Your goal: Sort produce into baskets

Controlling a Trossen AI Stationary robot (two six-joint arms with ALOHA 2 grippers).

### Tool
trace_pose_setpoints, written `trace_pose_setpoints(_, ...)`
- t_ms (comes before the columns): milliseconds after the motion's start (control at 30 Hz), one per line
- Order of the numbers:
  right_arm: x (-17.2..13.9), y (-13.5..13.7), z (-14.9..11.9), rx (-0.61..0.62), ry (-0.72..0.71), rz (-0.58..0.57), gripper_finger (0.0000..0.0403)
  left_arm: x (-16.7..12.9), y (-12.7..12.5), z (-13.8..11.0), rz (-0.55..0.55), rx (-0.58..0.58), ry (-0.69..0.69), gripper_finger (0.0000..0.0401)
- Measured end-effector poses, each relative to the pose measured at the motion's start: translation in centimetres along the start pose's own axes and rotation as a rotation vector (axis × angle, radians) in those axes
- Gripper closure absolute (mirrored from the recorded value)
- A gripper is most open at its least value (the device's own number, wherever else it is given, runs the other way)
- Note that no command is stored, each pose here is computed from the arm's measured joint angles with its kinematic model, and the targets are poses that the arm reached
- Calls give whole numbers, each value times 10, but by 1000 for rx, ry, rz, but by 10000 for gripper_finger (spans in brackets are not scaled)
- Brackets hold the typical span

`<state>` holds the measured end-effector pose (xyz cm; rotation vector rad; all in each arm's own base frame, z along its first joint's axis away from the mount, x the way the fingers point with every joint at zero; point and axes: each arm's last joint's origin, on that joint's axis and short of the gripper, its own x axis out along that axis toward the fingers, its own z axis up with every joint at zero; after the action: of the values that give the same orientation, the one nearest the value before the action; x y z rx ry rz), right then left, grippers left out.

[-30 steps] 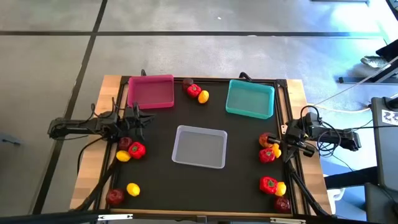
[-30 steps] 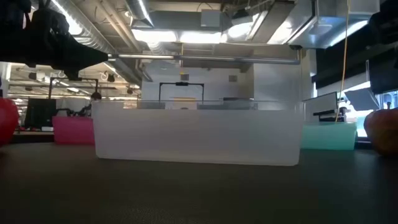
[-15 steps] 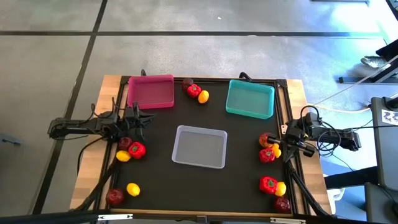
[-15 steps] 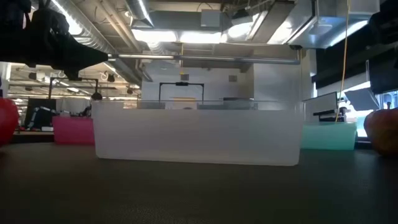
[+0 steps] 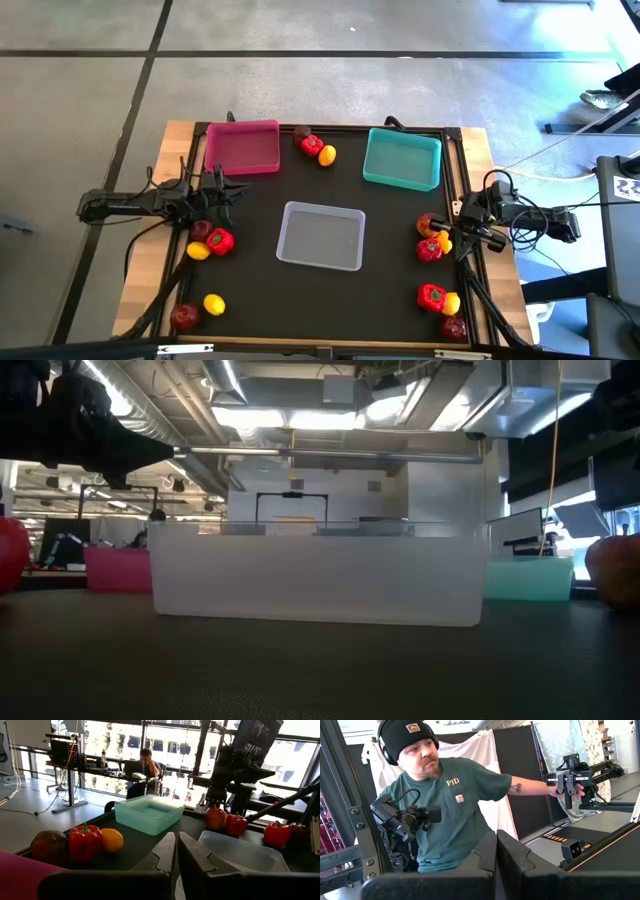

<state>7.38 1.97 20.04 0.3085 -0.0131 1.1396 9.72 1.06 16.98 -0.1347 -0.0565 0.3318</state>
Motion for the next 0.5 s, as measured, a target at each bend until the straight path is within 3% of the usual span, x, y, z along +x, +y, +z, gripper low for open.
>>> trace_pose_setpoints(133,0,0,0,0,0,0,386,0,0,2,-2,-30,-18,384)
trace_pose_setpoints(367,0,0,0,-1,0,0,386,0,-1,5,-12,-286,-44,384)
trace_pose_setpoints(500,0,-1,1,-1,-19,-24,386,0,0,3,-7,-337,-24,384)
